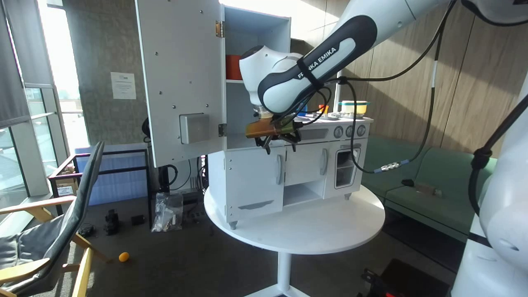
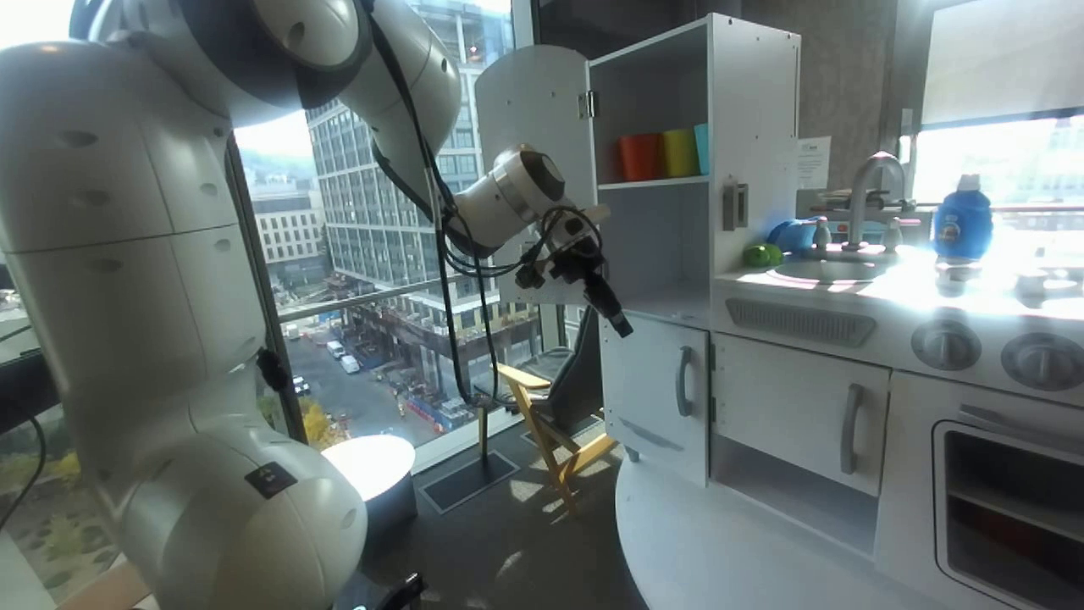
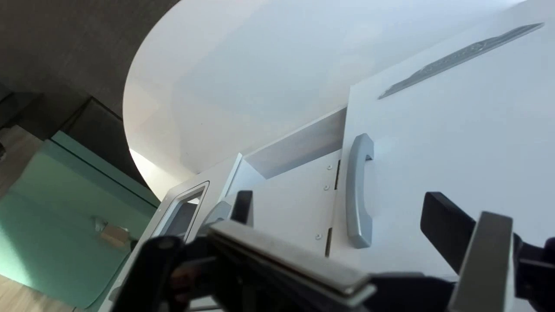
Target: Close all the cabinet doors
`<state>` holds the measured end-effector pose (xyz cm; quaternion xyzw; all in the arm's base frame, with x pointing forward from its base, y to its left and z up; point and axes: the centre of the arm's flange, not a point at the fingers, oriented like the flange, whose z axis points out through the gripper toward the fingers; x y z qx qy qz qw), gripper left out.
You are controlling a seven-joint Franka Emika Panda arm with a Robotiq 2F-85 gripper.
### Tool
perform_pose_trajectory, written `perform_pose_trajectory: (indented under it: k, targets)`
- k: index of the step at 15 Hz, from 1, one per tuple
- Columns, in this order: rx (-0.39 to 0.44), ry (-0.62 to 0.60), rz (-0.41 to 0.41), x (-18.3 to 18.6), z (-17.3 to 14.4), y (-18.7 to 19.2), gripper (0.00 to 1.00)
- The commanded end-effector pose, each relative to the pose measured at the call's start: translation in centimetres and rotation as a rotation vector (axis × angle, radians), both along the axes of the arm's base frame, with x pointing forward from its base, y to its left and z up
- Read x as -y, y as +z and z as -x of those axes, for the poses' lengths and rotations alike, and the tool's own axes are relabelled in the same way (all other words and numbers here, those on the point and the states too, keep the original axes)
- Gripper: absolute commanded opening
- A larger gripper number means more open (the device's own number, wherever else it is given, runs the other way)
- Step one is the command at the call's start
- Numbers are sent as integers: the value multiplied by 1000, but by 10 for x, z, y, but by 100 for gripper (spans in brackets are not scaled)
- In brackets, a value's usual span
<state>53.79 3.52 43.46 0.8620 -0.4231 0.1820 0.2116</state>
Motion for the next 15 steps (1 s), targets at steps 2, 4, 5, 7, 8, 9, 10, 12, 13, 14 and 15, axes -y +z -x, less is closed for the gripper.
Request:
perform_pose_trajectory:
  k: [2,4,5,7,8,9,10,12,13,14,15]
  targets:
    - [119,195,-29,-77,52,72,100]
    - [169,295,-28,-116,75,103,100]
    - [198,343,-39,-134,87,117,100]
    - [259,428,-70,-164,102,139,100]
    - [287,471,-93,-178,106,150,100]
    - [318,513,-114,-191,109,159,100]
    - [347,554,-141,-204,111,166,100]
    - [417,590,-199,-231,104,178,100]
    - [437,604,-212,-242,105,181,100]
    - [455,609,-222,-252,98,185,100]
    - [469,610,-226,-260,94,187,100]
